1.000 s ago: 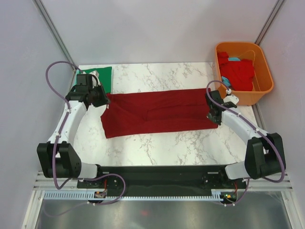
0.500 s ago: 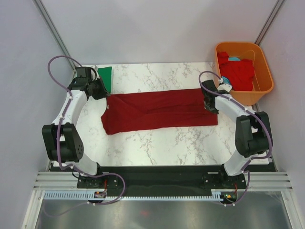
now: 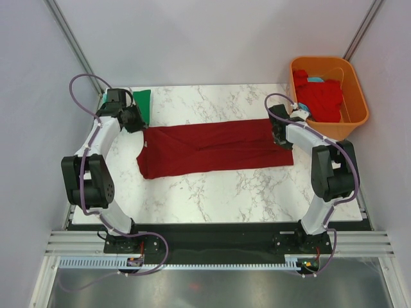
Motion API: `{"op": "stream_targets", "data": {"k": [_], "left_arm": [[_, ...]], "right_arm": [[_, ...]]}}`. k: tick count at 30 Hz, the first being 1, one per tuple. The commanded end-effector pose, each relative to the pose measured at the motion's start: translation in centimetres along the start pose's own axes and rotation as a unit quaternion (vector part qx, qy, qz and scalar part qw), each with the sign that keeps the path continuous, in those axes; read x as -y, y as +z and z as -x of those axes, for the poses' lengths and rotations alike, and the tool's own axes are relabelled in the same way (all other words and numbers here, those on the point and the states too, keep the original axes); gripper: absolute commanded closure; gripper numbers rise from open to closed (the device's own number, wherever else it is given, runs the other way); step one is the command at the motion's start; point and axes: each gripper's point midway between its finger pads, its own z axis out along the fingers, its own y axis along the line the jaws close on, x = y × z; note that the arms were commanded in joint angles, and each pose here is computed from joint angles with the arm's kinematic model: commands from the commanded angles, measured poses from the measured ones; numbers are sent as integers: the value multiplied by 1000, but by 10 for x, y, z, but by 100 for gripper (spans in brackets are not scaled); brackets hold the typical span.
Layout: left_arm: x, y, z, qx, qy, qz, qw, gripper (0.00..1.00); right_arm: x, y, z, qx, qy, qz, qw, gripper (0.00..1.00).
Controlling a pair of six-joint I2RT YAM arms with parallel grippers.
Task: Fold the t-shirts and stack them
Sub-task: Fold the tshirt
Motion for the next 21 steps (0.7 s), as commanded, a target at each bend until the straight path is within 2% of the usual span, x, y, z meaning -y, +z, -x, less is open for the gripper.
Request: {"op": "stream_targets", "data": {"k": [1, 9, 21], "left_arm": [[6, 0, 34, 47, 22, -8, 999, 98], [-15, 5, 39, 59, 12, 51, 997, 98], [-5, 30, 36, 32, 18, 13, 999, 98]], "right_arm": [[-6, -2, 27, 38, 10, -3, 999, 100], [-12, 2, 33, 43, 10, 0, 999, 100], [-28, 13, 36, 44, -3, 7, 999, 100]]}}
